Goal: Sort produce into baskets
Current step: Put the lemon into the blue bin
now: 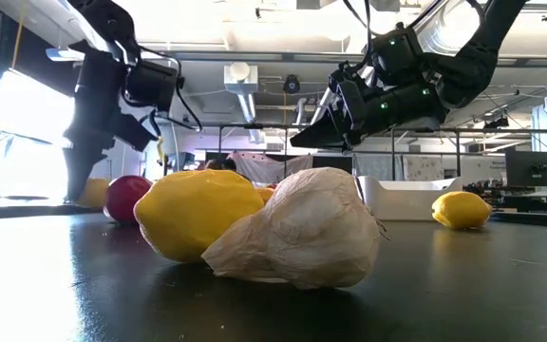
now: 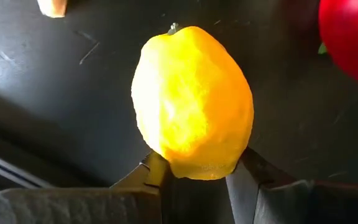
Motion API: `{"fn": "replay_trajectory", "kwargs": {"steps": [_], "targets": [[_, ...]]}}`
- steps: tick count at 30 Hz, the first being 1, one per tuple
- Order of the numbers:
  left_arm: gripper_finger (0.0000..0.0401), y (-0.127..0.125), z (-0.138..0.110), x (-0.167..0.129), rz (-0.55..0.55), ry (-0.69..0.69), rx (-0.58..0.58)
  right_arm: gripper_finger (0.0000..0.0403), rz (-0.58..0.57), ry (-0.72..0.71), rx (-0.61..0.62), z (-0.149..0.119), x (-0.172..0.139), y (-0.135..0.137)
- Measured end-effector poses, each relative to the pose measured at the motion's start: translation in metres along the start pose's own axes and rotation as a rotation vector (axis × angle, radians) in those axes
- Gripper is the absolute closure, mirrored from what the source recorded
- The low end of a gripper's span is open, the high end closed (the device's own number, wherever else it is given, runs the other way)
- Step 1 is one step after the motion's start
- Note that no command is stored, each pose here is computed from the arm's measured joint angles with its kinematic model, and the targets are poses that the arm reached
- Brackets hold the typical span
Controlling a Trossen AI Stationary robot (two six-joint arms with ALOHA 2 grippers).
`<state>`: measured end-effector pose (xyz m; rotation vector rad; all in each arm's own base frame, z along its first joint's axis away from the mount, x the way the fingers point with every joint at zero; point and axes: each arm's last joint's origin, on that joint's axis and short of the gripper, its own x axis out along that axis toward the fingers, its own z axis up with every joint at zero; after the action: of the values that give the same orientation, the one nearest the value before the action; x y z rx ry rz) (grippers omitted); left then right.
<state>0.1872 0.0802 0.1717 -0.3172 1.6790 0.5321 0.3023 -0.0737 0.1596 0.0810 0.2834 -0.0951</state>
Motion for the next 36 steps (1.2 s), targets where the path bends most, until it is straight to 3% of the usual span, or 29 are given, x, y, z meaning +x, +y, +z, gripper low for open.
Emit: {"fn": "replay_trajectory", "kwargs": {"steps": [12,16,20,26,36], "targets": [[0.032,0.017,-0.011,-0.041,-0.017,-0.216,-0.039,0.0402,-0.029,-0.004,-0.004,0.0,0.0,-0.001],[0.032,0.019,-0.007,-0.058,-0.035,-0.372,-0.067,0.0402,-0.066,-0.005,-0.004,0.0,0.0,-0.002],[0.032,0.014,0.001,-0.064,-0.149,-0.558,-0.033,0.0396,-0.123,-0.006,-0.004,0.001,0.0,-0.004],[0.032,0.009,0.018,-0.064,-0.273,-0.855,-0.006,0.0334,-0.189,-0.009,0.004,0.001,-0.001,-0.006],[0.032,0.003,0.038,-0.051,-0.294,-1.152,0.105,0.0217,-0.223,-0.071,0.109,0.008,-0.001,-0.013]]}}
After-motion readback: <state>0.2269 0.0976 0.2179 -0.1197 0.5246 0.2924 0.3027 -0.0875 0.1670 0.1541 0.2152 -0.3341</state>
